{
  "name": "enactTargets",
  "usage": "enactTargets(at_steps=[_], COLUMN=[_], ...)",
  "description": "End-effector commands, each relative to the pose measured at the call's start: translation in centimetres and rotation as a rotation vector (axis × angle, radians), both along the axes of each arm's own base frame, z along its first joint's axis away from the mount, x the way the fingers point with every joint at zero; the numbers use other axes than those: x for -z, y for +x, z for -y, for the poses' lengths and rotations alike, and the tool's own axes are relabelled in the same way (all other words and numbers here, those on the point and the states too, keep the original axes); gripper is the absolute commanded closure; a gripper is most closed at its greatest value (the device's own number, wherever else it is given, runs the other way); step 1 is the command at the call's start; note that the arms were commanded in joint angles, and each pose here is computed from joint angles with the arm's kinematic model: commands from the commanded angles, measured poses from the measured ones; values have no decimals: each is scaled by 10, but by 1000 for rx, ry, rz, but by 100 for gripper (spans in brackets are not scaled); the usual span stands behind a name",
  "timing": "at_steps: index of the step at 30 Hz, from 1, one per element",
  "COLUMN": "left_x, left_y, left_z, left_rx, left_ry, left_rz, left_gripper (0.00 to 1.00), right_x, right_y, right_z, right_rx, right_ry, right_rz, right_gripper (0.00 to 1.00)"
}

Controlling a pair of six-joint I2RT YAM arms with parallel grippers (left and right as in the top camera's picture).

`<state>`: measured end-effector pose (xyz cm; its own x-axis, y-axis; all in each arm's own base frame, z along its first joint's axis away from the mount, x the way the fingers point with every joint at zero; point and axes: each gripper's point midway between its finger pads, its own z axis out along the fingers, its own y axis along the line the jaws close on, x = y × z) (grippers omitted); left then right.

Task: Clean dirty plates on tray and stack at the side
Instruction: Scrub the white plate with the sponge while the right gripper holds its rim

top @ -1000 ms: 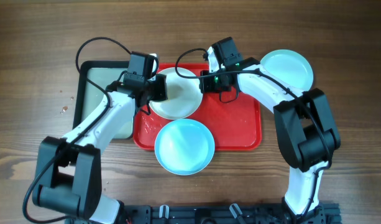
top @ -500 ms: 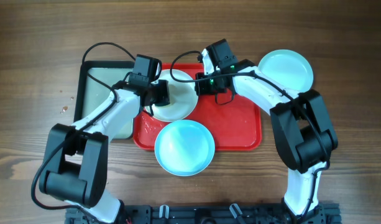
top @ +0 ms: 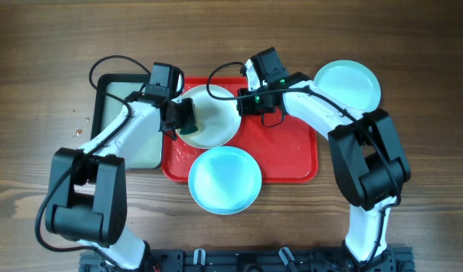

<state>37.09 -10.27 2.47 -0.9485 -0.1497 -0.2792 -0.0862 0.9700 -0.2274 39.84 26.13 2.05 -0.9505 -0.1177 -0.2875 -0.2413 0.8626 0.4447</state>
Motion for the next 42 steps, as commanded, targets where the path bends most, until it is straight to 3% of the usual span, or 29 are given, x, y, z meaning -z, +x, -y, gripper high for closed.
enactTargets(at_steps=[1,7,14,23,26,32,37,42], left_x=[13,36,48,29,-4,-88,-79,-55], left_y=[4,-4,-16,-9,7,31,25,22], left_z=[2,13,55,89,90,53,28,27], left_rx=[-7,-30,54,121,127,43,-18,-20], left_ry=[-10,-58,-207,-367,-380,-198,-67,-44], left_rz=[-31,-106,-168,-128,-53,184,160,97], left_gripper=[96,96,96,96,96,96,96,96], right_x=[9,9,9,9,9,9,9,9], right_y=[-3,-3,-3,-3,-3,-3,-3,-3], right_z=[1,1,0,0,0,0,0,0], right_rx=[4,4,4,4,4,4,4,4], right_ry=[-12,-12,-11,-11,-11,-11,-11,-11], right_rz=[-17,-18,-18,-18,-17,-18,-18,-18], right_gripper=[96,96,96,96,96,96,96,96])
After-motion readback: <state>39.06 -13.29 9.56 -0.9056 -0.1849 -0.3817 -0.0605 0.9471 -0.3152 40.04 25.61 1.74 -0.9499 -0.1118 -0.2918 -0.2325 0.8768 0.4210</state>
